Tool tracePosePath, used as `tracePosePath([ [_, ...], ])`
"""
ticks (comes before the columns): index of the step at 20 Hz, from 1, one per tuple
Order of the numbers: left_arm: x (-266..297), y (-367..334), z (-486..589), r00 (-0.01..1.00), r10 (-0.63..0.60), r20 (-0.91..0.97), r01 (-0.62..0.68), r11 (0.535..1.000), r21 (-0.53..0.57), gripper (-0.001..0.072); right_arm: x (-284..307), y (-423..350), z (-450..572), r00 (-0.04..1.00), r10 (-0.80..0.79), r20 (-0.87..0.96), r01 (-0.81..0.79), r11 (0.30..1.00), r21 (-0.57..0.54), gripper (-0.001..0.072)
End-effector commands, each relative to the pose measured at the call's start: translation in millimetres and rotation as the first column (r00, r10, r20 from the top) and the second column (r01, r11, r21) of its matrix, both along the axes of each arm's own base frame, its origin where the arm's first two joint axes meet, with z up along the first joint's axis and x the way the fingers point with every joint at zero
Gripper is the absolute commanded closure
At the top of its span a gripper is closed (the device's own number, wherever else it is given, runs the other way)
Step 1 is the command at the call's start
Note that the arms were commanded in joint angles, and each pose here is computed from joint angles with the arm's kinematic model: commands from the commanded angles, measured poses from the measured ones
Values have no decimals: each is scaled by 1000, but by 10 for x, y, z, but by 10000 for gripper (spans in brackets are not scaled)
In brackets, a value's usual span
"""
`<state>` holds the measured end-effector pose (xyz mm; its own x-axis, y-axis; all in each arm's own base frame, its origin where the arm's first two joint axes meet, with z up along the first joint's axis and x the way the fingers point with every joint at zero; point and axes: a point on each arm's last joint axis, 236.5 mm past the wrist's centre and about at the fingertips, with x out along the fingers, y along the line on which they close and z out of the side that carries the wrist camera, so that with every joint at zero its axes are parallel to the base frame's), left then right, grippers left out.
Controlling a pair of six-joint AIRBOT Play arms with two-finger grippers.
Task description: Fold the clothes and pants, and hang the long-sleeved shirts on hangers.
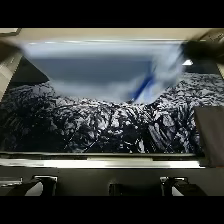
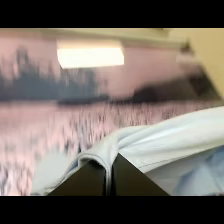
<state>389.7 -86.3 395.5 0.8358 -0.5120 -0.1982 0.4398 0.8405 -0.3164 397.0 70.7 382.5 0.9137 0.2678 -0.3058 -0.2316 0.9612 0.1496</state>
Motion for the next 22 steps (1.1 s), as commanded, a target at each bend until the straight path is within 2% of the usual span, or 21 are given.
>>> tracePosePath([
  [1,-1355,-72,1885,838,87,539,-74,996,-46,685,-1467,-211,1836,856,-71,513,55,997,46,667],
  [5,-2165,-223,2118,763,71,643,-69,997,-29,686,-2197,-203,1806,864,-66,499,32,997,76,667],
  [7,-2281,-230,2171,745,76,663,-71,997,-34,686,-2303,-215,1851,851,-69,520,34,996,77,667],
  [10,-2170,-200,2126,765,86,639,-73,996,-46,686,-2225,-204,1760,872,-64,485,35,997,68,667],
  [12,-1902,-174,1911,821,84,564,-68,996,-50,686,-2008,-174,1432,933,-46,356,36,999,36,667],
  [14,-1446,-157,1401,909,59,413,-54,998,-24,686,-1663,-160,814,993,-32,109,35,999,-22,667],
  [17,-525,13,247,991,69,117,-66,997,-32,685,-834,-158,-163,975,-45,-217,34,998,-55,667],
  [19,113,228,-657,994,110,-21,-110,994,8,685,-71,-87,-867,934,-62,-351,75,997,23,667],
  [22,764,479,-1965,948,174,-266,-182,983,-5,685,801,293,-1999,837,24,-547,136,959,249,667],
])
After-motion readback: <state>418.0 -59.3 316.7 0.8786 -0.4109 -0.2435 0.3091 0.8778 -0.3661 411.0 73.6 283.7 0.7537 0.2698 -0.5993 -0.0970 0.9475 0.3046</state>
